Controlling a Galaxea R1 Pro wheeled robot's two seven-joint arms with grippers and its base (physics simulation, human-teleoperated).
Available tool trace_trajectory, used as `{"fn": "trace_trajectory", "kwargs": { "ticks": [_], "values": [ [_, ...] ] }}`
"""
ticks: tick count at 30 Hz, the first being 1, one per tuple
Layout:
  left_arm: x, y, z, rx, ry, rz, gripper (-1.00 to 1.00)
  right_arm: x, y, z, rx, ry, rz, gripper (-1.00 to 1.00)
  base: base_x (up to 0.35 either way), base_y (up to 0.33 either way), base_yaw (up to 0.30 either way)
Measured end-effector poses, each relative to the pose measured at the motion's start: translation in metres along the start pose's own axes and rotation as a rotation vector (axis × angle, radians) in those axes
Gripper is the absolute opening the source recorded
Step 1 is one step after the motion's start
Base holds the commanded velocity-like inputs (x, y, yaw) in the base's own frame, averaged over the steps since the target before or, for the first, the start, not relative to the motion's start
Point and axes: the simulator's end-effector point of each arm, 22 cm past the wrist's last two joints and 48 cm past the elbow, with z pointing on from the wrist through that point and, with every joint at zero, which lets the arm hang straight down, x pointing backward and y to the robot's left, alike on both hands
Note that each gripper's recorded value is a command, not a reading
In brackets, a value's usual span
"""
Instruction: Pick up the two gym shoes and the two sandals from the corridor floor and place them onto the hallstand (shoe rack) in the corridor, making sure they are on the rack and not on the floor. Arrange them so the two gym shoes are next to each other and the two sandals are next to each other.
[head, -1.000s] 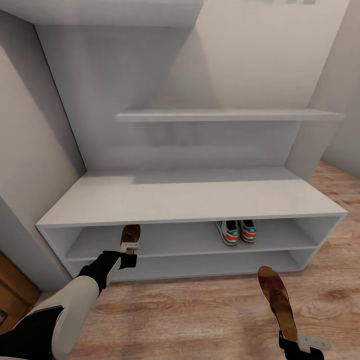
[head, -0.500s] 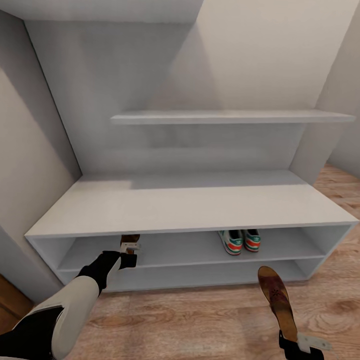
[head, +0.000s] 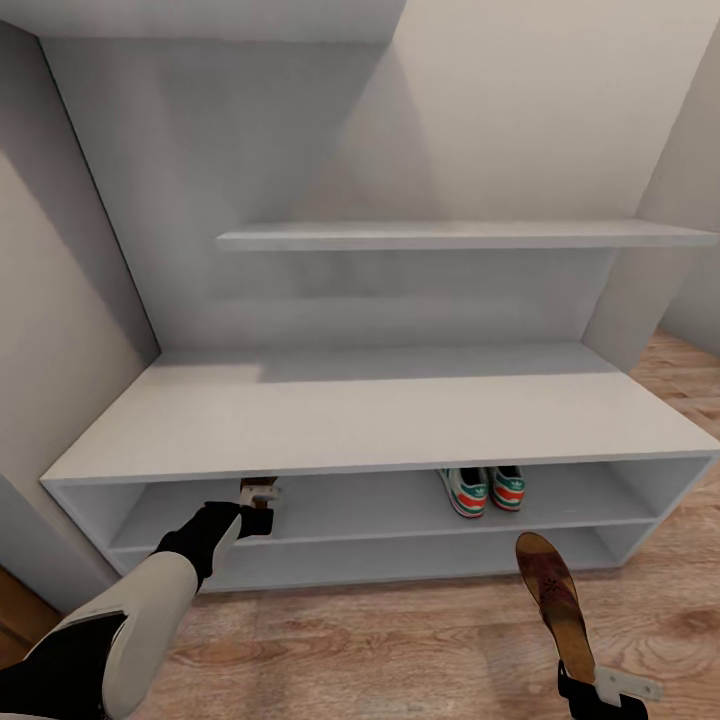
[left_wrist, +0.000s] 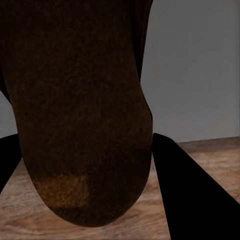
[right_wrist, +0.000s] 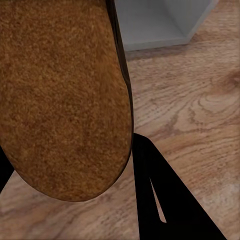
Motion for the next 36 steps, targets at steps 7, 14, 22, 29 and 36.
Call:
{"fn": "trace_trajectory", "kwargs": {
  "ticks": [7, 14, 22, 29, 36],
  "values": [
    [-0.0002, -0.0003, -0.0002, 0.0, -0.001, -0.001, -1.0, -0.0002, -0.0001, -0.0001, 0.0, 0.0, 0.0, -1.0, 0.072, 0.0, 0.0],
    [0.0003, 0.0012, 0.0001, -0.001, -0.002, 0.001, -1.0, 0.0004, 0.0, -0.0001, 0.0, 0.001, 0.0, -1.0, 0.019, 0.0, 0.0],
    [0.0001, 0.0036, -0.0002, -0.004, 0.0, -0.002, 1.0, 0.0005, 0.0001, -0.0001, 0.0, 0.001, 0.0, -1.0, 0.0, 0.0, 0.0],
    [-0.0003, 0.0038, -0.0002, -0.005, -0.002, -0.003, 1.0, 0.0005, 0.0001, -0.0001, 0.0, 0.001, 0.0, -1.0, 0.0, 0.0, 0.0],
    [-0.0007, 0.0041, -0.0002, -0.004, -0.005, -0.002, 1.0, 0.0005, 0.0, -0.0001, 0.0, 0.001, 0.0, -1.0, 0.0, 0.0, 0.0]
  ]
}}
